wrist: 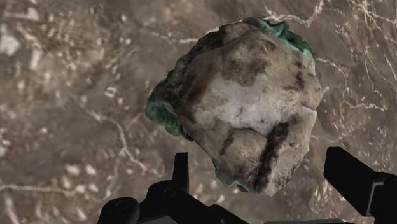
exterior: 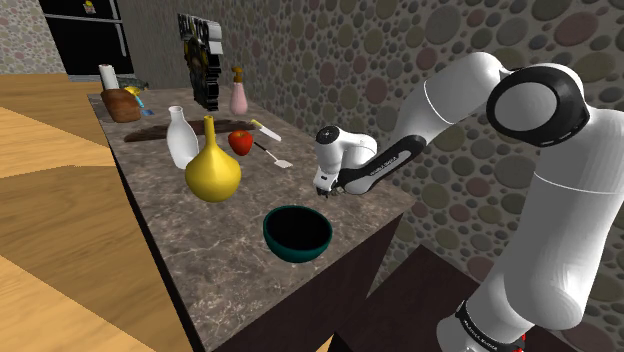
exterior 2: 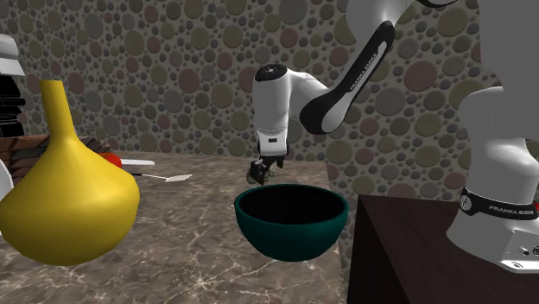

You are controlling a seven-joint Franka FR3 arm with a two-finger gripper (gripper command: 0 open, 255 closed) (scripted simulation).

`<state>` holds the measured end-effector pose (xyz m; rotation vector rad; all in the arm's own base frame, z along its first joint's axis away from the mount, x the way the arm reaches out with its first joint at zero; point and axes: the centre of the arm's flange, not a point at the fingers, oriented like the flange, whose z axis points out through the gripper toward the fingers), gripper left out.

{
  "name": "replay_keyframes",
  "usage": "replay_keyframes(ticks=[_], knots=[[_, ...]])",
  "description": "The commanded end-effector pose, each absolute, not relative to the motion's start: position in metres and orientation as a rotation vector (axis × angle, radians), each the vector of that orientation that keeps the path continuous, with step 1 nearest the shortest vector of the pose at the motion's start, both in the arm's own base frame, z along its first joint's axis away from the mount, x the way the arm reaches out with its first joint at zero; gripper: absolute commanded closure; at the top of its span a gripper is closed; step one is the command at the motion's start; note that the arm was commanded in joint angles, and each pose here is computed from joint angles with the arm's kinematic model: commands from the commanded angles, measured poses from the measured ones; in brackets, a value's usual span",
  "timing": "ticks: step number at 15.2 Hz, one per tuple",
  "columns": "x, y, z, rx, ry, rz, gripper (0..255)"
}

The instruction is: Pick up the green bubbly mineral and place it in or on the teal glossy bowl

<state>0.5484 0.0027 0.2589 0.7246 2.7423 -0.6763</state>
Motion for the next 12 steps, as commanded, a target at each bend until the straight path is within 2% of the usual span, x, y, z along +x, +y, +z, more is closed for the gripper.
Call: replay_keyframes(ticks=[1, 3, 4, 12], knots=[[0.5484, 0.0026, 0.2588, 0.724, 2.742, -0.676, 0], [0.5484, 0.0026, 0.2588, 0.724, 2.742, -0.676, 0], [0.5484, 0.0026, 0.2588, 0.724, 2.742, -0.676, 255], [0.5486, 0.0027, 0.2589, 0.724, 2.742, -0.676, 255]])
